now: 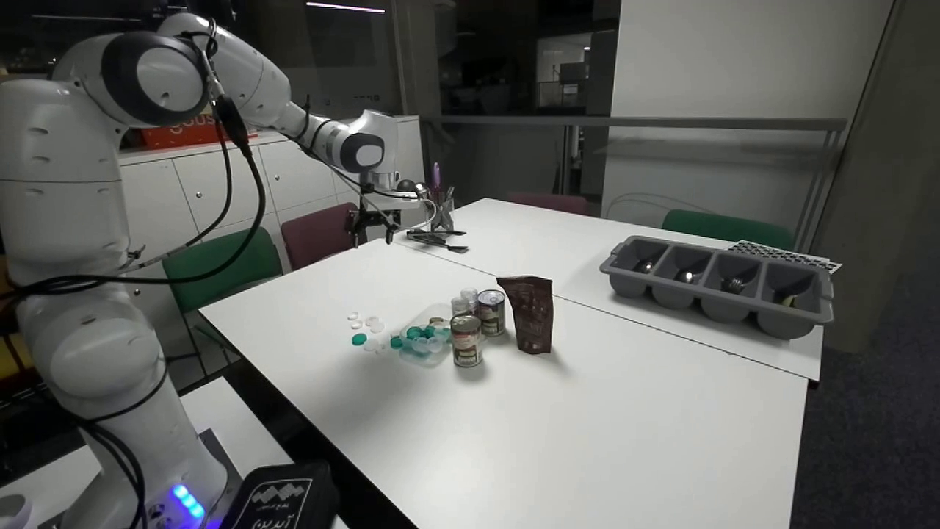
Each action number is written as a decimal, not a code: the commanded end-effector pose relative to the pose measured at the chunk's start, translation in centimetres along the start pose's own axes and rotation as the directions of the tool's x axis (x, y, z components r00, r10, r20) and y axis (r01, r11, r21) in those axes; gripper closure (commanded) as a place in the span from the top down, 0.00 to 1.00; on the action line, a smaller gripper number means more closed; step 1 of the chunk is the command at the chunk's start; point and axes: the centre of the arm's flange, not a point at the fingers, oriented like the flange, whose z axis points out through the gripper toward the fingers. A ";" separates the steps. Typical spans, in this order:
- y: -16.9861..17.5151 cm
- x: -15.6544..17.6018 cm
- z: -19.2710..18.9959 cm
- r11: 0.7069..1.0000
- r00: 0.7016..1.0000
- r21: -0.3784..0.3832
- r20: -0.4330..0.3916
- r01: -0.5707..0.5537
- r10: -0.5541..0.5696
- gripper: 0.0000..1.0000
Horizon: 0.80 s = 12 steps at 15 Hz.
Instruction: Pick up the white object on the table and put it in the bowl
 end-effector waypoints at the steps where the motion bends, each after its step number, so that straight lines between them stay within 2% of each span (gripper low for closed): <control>1: 0.2 -0.1 0.0 1.000 1.000 0.025 0.007 -0.003 0.003 1.00; 6: 0.6 0.0 0.3 0.999 1.000 0.038 0.009 -0.005 0.005 1.00; 12: 2.3 1.0 4.0 1.000 0.987 0.030 0.158 0.003 -0.008 1.00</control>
